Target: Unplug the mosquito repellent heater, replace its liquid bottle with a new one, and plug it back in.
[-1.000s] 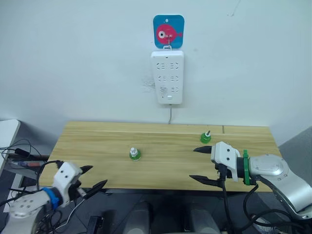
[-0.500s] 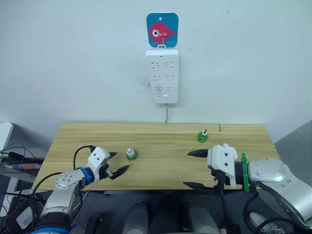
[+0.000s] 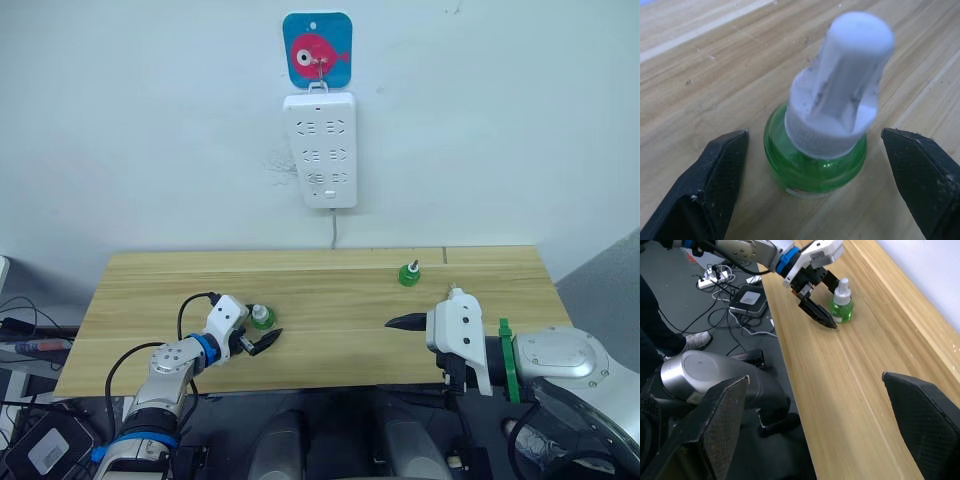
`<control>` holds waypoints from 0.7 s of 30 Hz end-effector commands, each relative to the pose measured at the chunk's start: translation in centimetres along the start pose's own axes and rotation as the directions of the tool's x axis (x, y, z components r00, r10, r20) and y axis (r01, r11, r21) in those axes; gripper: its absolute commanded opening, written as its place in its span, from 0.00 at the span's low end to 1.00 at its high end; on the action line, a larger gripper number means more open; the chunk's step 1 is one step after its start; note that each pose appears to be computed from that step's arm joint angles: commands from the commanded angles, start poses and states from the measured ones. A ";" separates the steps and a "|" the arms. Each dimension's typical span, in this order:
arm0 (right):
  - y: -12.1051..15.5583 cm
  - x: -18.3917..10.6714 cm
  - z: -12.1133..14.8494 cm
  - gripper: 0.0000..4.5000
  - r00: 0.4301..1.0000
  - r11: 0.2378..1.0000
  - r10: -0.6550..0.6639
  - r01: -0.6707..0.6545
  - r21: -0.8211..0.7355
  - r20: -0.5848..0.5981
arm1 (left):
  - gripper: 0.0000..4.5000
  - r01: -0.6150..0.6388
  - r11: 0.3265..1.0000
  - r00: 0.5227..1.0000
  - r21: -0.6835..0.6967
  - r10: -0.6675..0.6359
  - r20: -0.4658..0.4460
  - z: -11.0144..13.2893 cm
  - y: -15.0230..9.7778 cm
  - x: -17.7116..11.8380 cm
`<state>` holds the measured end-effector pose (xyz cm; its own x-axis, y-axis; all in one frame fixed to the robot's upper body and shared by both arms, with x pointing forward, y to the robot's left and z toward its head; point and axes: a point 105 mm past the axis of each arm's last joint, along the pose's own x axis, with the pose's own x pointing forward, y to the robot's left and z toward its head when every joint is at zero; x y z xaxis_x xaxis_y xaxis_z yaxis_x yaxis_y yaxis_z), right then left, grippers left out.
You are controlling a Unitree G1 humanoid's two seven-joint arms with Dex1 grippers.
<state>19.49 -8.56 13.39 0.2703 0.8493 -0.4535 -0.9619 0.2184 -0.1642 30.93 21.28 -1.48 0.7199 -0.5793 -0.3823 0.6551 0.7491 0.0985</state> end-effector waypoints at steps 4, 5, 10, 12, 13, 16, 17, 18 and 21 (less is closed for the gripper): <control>0.0 -0.3 1.3 1.00 1.000 0.999 -0.008 0.009 -0.031 0.029 | 0.59 -0.057 0.998 0.998 0.019 0.057 0.015 0.2 0.9 0.5; 0.0 -0.3 1.3 1.00 1.000 1.000 -0.009 0.009 -0.029 0.030 | 0.53 -0.051 0.998 0.999 0.027 0.050 0.020 0.3 0.9 0.7; -0.2 -0.3 1.9 1.00 0.999 1.000 -0.011 0.012 -0.027 0.046 | 0.50 -0.027 0.997 0.998 0.074 0.023 0.051 1.5 1.0 0.2; -0.6 -0.2 2.7 1.00 0.996 1.000 -0.017 0.017 -0.009 0.088 | 0.50 0.051 0.990 0.996 0.133 -0.060 0.069 3.3 0.3 0.1; -0.9 0.0 3.2 1.00 0.993 1.000 -0.021 0.020 0.007 0.116 | 0.50 0.131 0.977 0.988 0.168 -0.143 0.060 4.4 -0.6 0.0; -2.1 0.9 4.6 1.00 0.985 0.999 -0.043 0.041 0.015 0.165 | 0.50 0.356 0.896 0.931 0.265 -0.366 -0.011 7.5 -3.5 -0.2; -2.6 1.4 5.0 1.00 0.983 0.999 -0.055 0.053 0.012 0.175 | 0.50 0.398 0.873 0.913 0.281 -0.408 -0.025 8.6 -4.0 -0.2; -3.1 2.0 5.5 1.00 0.981 0.998 -0.062 0.061 0.009 0.182 | 0.50 0.433 0.850 0.896 0.299 -0.443 -0.038 9.8 -4.4 -0.2; -4.5 3.7 6.3 1.00 0.981 0.997 -0.074 0.072 0.019 0.180 | 0.50 0.506 0.789 0.853 0.349 -0.518 -0.066 12.7 -5.5 0.1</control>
<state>24.01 -3.63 18.04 0.3081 0.9130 -0.2674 -0.9478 0.2704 -0.1689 30.80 13.90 8.52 0.3104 -0.8433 -0.4386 0.9481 0.2410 0.2076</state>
